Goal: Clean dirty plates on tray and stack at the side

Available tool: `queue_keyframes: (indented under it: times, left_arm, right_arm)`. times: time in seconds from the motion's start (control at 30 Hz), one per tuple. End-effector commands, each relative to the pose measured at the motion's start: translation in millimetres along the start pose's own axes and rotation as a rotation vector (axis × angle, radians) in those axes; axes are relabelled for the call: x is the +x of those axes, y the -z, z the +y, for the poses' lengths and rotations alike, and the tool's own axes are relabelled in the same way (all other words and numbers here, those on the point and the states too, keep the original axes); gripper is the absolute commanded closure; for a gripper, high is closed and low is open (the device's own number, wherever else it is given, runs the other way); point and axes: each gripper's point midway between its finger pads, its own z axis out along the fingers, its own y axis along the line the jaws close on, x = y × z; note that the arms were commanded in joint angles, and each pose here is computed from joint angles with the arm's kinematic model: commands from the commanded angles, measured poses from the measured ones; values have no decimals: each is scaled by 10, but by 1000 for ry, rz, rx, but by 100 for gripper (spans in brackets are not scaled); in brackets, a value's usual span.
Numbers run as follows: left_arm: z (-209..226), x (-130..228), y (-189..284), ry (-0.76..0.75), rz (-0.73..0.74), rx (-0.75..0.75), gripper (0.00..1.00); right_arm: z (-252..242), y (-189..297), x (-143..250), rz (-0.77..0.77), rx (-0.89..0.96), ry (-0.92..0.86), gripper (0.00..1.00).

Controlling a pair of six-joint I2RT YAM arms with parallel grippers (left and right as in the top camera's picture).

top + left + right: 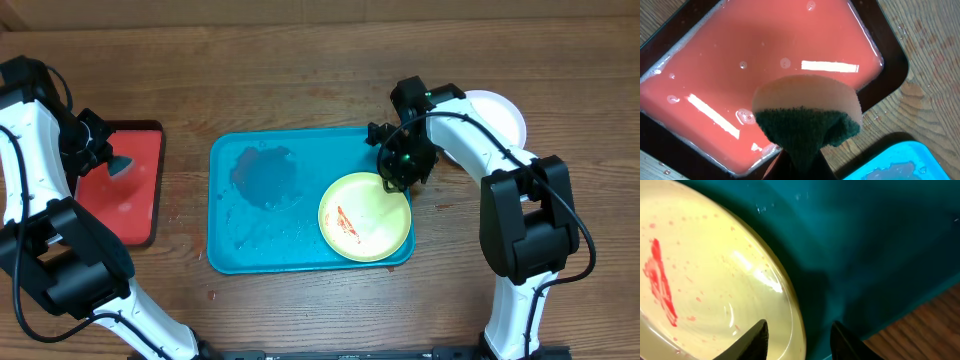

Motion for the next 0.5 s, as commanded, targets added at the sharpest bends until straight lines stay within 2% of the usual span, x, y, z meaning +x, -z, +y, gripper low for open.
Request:
queue_keyframes:
  times: [0.0,0.17,0.23,0.3,0.47]
  left_arm:
    - [-54,24,92,-26,-17,19,96]
    - [-137,66,95,-27,6,66,96]
    - [-209,99,99,-43,20,98,96]
    - [-392,187,110,-139,43,167,96]
    - [-756,484,107,-289,89,213,96]
  right_arm:
    - [49,-141,102,19,-31,-5,58]
    - [83,-223,97,3,-55,-76,76]
    - [77,-227,48,-13,-48,-136,89]
    - [90,-238,-66,-48,-39,-239,96]
    - [374,-276,-442,-151,-86,-387,96]
